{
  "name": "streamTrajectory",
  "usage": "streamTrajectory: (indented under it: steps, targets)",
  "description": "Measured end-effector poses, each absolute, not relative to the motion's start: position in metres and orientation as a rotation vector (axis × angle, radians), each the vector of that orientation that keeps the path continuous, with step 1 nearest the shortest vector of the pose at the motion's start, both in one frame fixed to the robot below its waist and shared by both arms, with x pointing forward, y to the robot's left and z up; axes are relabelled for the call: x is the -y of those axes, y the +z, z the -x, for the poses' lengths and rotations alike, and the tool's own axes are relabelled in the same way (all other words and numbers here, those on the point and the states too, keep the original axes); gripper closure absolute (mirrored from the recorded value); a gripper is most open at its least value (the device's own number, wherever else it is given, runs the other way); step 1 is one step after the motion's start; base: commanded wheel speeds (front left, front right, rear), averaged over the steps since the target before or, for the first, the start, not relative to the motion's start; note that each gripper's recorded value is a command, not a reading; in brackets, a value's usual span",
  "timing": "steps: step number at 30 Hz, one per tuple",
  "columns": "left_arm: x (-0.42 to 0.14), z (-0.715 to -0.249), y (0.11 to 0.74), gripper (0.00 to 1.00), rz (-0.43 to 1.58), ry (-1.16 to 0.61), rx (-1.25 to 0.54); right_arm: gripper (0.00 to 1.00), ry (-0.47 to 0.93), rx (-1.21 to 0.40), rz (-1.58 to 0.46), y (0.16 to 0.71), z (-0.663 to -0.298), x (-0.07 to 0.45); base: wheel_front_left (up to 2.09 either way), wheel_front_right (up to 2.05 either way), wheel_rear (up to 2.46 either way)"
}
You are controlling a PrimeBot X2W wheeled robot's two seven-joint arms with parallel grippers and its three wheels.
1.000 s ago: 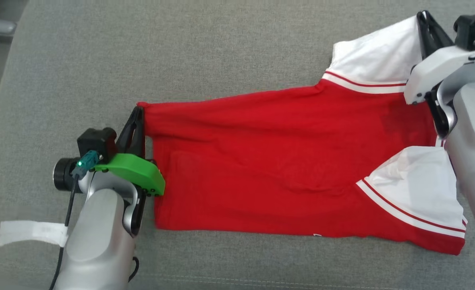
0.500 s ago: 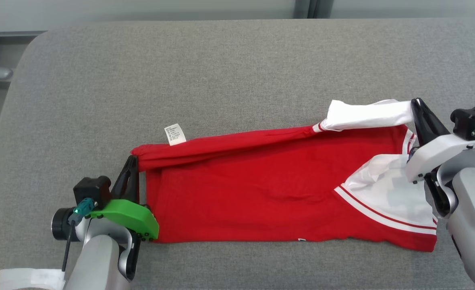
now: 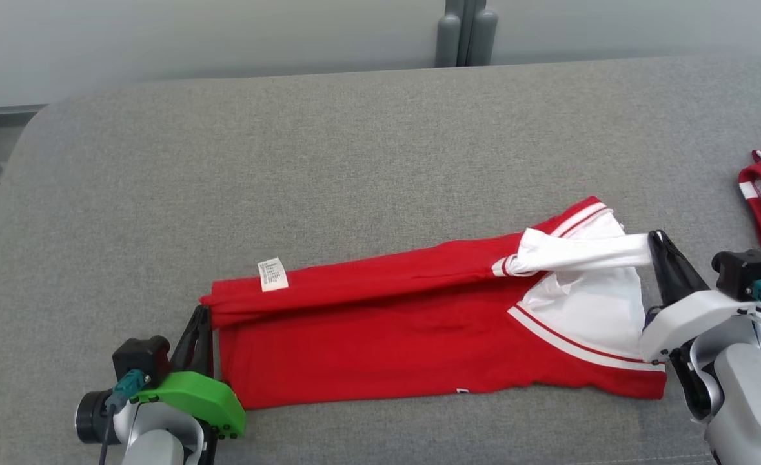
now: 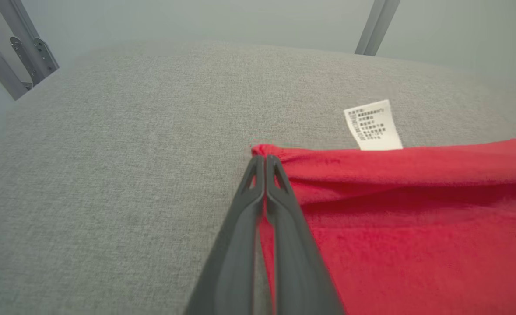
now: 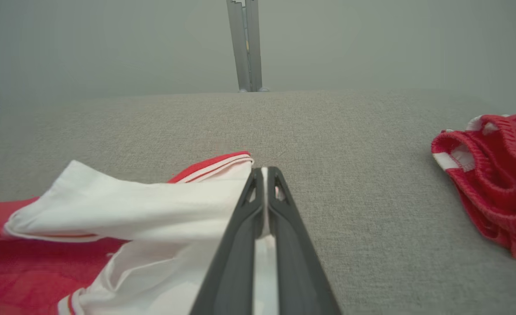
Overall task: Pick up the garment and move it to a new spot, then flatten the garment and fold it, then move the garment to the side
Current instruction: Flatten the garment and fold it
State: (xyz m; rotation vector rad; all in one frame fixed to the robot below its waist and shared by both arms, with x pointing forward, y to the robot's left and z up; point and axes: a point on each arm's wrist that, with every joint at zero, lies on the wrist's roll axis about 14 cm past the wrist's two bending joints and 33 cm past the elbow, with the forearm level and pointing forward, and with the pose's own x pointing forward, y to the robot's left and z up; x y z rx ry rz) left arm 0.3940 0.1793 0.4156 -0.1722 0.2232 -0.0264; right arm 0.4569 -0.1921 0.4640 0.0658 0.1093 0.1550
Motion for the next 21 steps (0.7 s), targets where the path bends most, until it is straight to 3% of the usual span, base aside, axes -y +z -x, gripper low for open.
streamTrajectory:
  steps: [9,10,11,12,21]
  targets:
    - [-0.164,-0.383,0.405,1.0,0.166,-0.07,-0.26,1.0,0.125,-0.141,-0.064,0.452,-0.433,0.201,0.0,0.0,0.0]
    - [-0.164,-0.381,0.402,0.87,0.166,-0.07,-0.269,0.68,0.124,-0.156,-0.068,0.447,-0.43,0.2,0.0,0.0,0.0]
    - [-0.164,-0.379,0.399,0.53,0.166,-0.069,-0.281,0.0,0.12,-0.179,-0.073,0.44,-0.426,0.2,0.0,0.0,0.0]
    - [-0.165,-0.376,0.396,0.0,0.167,-0.064,-0.291,0.0,0.114,-0.195,-0.08,0.435,-0.423,0.201,0.0,0.0,0.0]
    - [-0.179,-0.347,0.386,0.0,0.194,0.02,-0.313,0.0,0.079,-0.124,-0.103,0.454,-0.416,0.21,0.0,0.0,0.0]
